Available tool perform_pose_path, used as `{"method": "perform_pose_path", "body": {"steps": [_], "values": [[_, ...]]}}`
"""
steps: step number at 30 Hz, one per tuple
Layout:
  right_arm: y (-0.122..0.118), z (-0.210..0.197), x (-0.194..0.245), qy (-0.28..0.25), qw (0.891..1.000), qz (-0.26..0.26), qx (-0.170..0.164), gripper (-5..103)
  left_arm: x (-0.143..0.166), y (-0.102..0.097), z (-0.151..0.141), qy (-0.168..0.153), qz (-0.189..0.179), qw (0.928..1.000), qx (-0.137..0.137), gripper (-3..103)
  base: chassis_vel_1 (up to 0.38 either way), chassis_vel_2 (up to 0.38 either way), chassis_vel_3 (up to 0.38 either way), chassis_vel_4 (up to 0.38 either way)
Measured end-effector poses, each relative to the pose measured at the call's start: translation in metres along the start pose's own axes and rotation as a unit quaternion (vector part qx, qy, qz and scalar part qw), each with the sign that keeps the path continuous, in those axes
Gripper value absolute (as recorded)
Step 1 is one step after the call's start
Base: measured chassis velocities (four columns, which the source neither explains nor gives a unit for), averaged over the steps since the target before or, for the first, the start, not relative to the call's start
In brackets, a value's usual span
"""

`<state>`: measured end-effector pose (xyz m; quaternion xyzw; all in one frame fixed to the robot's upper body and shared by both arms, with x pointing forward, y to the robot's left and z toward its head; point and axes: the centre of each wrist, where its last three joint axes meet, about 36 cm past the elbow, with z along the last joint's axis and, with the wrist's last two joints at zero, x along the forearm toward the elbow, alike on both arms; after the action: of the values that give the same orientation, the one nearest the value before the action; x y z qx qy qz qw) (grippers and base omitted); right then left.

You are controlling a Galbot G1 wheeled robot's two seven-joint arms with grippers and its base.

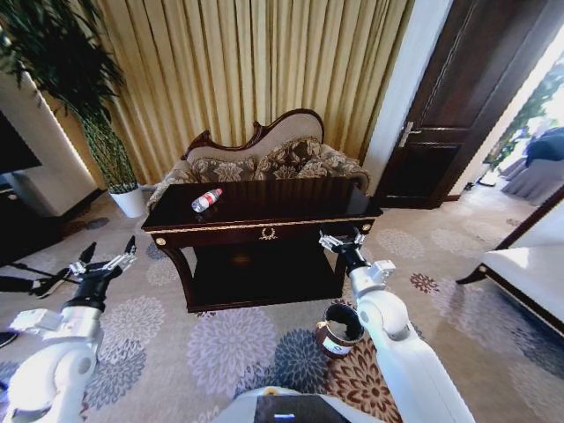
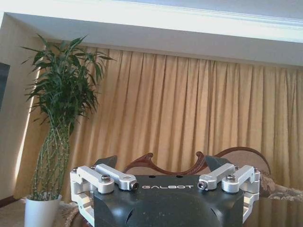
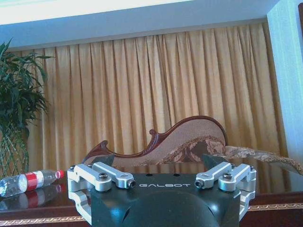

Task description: Move to the front of the table and place the trash on the table into the trash bin.

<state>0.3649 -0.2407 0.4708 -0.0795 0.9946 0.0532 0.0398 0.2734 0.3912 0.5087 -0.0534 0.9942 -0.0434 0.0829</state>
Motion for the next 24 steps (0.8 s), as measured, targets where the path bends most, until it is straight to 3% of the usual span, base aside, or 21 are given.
{"method": "perform_pose_path", "body": {"steps": [24], "values": [[0.012, 0.015, 0.015, 0.021, 1.000, 0.007, 0.009, 100, 0.003, -0.001, -0.003, -0.001, -0.001, 1.0000, -0.004, 100, -0.001, 0.004, 0.003, -0.006]]}}
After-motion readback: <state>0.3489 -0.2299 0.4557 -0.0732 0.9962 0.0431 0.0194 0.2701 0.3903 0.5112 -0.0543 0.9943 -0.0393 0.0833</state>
